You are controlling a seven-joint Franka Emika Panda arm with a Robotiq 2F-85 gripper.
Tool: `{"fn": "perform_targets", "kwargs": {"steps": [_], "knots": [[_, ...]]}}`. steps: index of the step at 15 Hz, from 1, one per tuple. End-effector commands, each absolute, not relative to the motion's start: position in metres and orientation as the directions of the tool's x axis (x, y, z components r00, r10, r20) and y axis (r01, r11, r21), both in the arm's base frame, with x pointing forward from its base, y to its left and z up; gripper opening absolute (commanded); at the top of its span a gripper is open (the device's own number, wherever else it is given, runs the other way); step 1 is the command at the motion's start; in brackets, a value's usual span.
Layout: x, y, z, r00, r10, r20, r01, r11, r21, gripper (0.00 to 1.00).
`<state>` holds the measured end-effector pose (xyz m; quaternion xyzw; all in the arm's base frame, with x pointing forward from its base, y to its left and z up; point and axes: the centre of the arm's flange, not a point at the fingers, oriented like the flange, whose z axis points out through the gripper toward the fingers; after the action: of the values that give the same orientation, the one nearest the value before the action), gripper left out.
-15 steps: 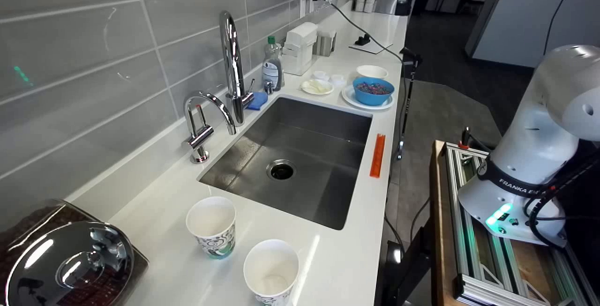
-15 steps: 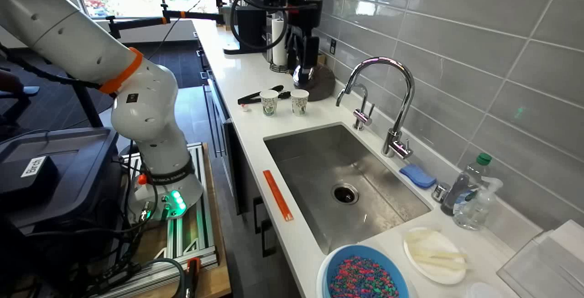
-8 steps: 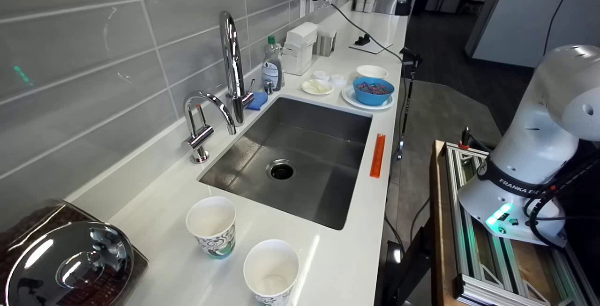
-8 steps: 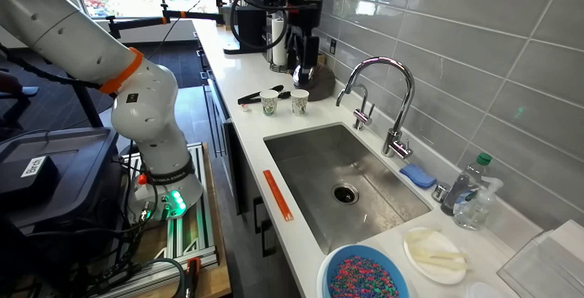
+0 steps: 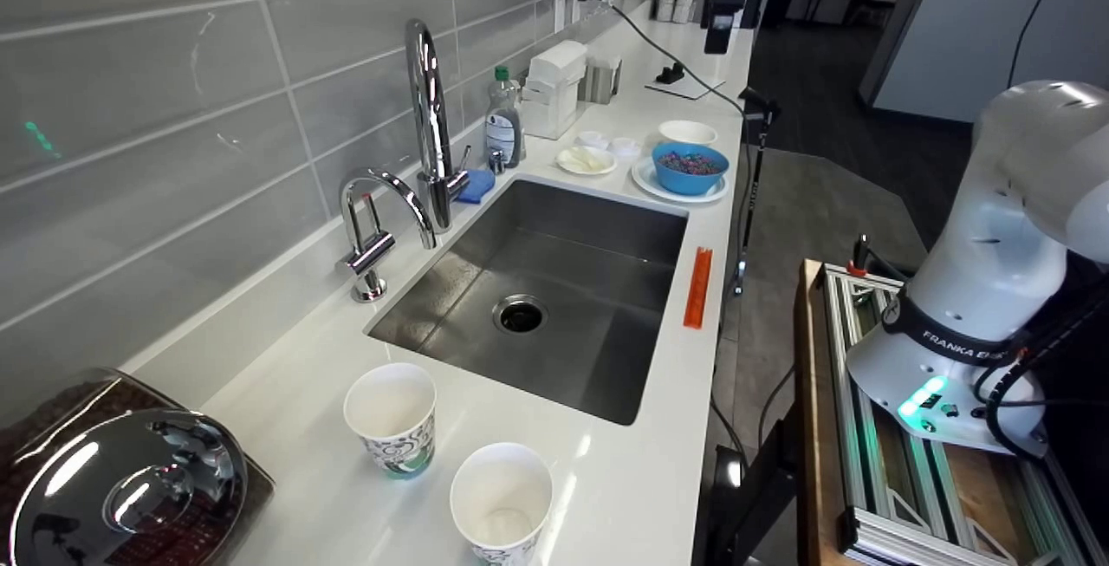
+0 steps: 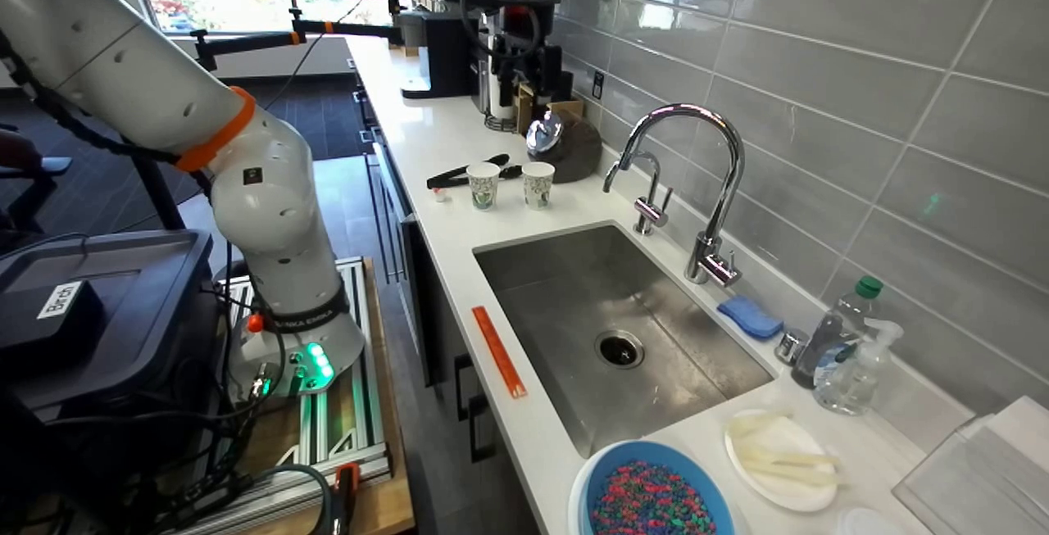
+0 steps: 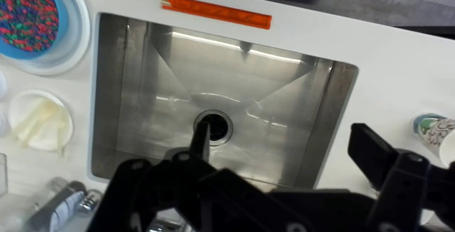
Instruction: Pick up the cup on the right and put it upside down
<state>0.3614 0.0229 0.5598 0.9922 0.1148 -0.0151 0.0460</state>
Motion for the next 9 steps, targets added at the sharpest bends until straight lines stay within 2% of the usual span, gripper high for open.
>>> {"fn": "perform_targets", "kwargs": {"steps": [1,9], "knots": [[0.396,0.099,0.545,0.915,0.402,-0.030,0.403,-0.912,0.082,1.00],[0.450,0.230,0.503,0.712,0.701,-0.034,0.701,-0.708,0.088,1.00]]}}
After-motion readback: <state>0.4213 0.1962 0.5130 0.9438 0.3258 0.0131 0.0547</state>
